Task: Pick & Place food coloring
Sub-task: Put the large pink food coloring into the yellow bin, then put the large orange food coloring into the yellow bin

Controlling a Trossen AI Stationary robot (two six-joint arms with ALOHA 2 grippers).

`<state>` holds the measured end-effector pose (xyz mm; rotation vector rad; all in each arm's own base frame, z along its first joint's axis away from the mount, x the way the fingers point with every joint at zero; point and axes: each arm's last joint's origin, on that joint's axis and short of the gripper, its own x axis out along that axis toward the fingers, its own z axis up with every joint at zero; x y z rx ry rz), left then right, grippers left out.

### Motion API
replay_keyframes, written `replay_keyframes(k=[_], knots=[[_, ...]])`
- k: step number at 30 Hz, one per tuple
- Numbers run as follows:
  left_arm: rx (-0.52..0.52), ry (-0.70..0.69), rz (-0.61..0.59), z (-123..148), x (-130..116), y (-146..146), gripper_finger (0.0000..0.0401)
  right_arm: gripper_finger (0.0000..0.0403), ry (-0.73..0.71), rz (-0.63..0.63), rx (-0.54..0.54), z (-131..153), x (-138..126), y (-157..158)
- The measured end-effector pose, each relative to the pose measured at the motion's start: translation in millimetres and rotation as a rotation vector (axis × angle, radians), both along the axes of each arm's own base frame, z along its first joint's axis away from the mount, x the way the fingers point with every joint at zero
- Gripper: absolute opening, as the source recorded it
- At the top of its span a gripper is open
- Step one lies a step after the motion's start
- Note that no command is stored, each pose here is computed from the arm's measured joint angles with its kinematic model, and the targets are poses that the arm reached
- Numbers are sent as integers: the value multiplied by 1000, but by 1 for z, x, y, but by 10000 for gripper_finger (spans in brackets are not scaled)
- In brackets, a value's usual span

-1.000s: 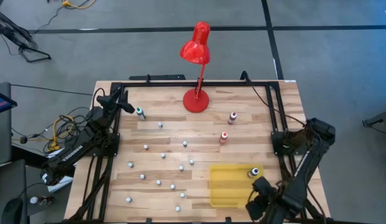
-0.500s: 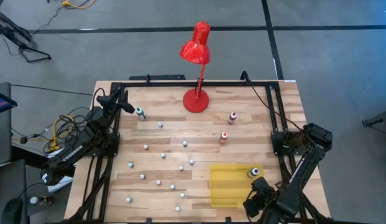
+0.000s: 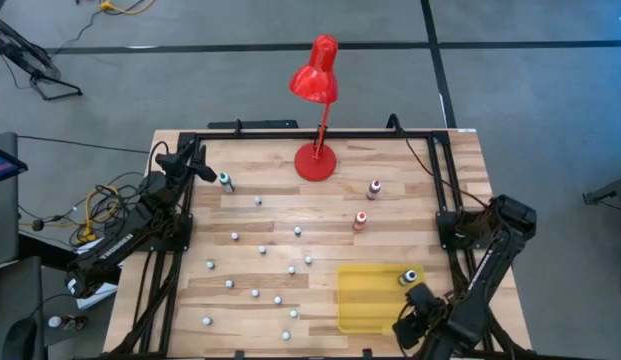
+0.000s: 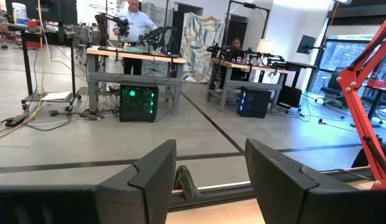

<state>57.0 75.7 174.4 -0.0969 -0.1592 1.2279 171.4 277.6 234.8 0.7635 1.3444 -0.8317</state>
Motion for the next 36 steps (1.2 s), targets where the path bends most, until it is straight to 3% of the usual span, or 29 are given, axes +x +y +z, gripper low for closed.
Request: replay_keyframes(k=[6,12,15,20,23,29,36], knots=[[0,0,0,0,0,0,184,234,-43,-12,98,32,-5,-15],[0,0,0,0,0,0,184,238,-199,8,111,67,-1,-48],[0,0,0,0,0,0,184,234,-300,82,26,81,7,-71],[0,0,0,0,0,0,184,228,-428,221,-263,94,31,-114],[0,0,0,0,0,0,184,228,-379,243,-347,93,52,-141],[0,0,0,0,0,0,184,235,-171,236,-326,70,94,-190],[0,0,0,0,0,0,184,227,-39,208,-353,47,119,-224]])
